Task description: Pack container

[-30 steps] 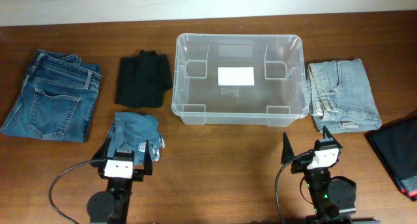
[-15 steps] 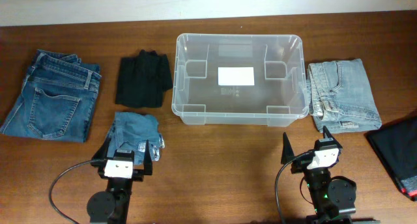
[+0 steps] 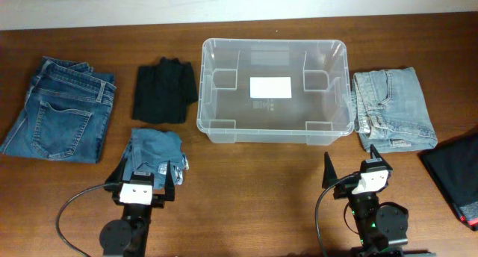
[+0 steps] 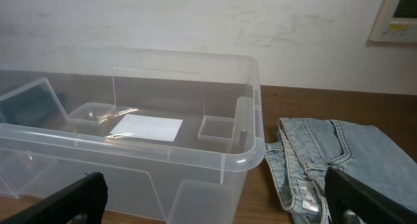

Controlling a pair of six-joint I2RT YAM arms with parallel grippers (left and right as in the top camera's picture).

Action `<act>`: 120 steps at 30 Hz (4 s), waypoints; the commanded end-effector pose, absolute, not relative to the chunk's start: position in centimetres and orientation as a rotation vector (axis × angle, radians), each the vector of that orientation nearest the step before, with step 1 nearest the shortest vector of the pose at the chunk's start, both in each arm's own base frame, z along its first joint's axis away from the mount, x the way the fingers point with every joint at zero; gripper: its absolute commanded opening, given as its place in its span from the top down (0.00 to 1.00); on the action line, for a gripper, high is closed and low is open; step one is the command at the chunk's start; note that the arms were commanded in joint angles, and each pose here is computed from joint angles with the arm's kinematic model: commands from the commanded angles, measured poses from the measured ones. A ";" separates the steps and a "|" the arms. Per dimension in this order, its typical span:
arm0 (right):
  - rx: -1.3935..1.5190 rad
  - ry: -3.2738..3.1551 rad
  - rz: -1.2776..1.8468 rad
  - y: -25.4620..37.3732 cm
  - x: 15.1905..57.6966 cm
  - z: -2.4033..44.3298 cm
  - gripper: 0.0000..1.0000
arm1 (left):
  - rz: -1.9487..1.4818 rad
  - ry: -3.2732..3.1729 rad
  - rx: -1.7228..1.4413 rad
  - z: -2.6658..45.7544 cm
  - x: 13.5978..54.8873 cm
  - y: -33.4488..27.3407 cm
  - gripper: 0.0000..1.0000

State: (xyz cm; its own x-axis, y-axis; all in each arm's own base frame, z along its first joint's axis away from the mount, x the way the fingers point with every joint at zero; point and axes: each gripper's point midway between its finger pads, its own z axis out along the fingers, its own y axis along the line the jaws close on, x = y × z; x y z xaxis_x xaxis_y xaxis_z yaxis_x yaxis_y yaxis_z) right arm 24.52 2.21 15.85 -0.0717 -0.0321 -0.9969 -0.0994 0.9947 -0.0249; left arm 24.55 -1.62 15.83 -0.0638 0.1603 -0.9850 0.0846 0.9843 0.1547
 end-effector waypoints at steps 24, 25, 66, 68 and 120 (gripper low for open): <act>-0.100 1.644 0.057 2.2 24.5 15.6 0.02 | 0.074 1.639 0.197 15.6 24.6 -1.5 0.01; -0.100 1.644 0.057 2.2 24.5 15.6 0.02 | 0.074 1.641 0.197 15.6 24.6 -1.5 0.01; -0.100 1.644 0.057 2.2 24.5 15.6 0.02 | -0.192 2.187 0.263 26.8 26.1 -4.5 0.01; -0.100 1.644 0.057 2.2 24.5 15.6 0.02 | -0.205 2.283 0.260 26.5 26.9 -4.6 0.01; -0.100 1.644 0.057 2.2 24.5 15.6 0.02 | -0.469 1.989 -1.265 17.1 26.9 19.0 0.01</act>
